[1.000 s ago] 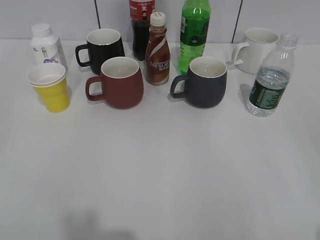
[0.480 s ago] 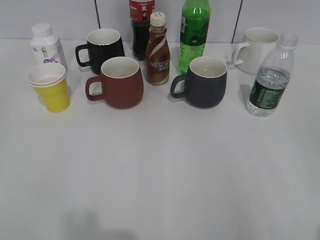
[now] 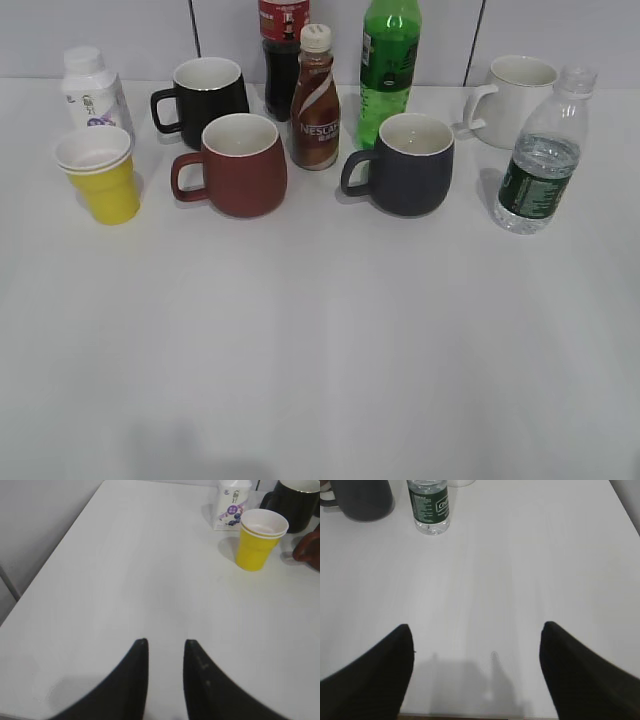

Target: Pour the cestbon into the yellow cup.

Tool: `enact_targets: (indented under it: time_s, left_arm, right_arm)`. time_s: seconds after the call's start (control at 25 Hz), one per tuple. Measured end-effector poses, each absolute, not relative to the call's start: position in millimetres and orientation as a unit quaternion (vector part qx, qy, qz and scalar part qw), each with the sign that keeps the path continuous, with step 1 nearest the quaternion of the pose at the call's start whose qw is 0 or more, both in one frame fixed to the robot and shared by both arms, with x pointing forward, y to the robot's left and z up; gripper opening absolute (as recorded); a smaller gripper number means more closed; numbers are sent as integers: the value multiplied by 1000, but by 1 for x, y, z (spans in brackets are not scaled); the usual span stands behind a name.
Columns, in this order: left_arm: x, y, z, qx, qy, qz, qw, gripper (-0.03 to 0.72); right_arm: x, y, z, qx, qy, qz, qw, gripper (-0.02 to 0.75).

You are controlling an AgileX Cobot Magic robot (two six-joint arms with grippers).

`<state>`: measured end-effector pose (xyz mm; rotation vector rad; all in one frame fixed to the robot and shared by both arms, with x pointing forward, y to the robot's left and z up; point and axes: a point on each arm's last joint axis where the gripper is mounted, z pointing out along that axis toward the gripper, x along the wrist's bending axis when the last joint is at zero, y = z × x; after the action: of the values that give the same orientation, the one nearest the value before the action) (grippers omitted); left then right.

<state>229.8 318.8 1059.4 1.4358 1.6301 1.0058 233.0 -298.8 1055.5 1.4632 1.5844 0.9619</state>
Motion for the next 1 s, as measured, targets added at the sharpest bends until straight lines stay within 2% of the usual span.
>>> enact_targets:
  time_s: [0.68,1.0]
  left_arm:
    - [230,317,1060,559,633,382,377,184]
    - [247,310,1085,525,576,424,462,195]
  right_arm:
    - [235,-299,1061,569,616,383,387,587]
    - [259,-294,1083,536,573,457,419,587]
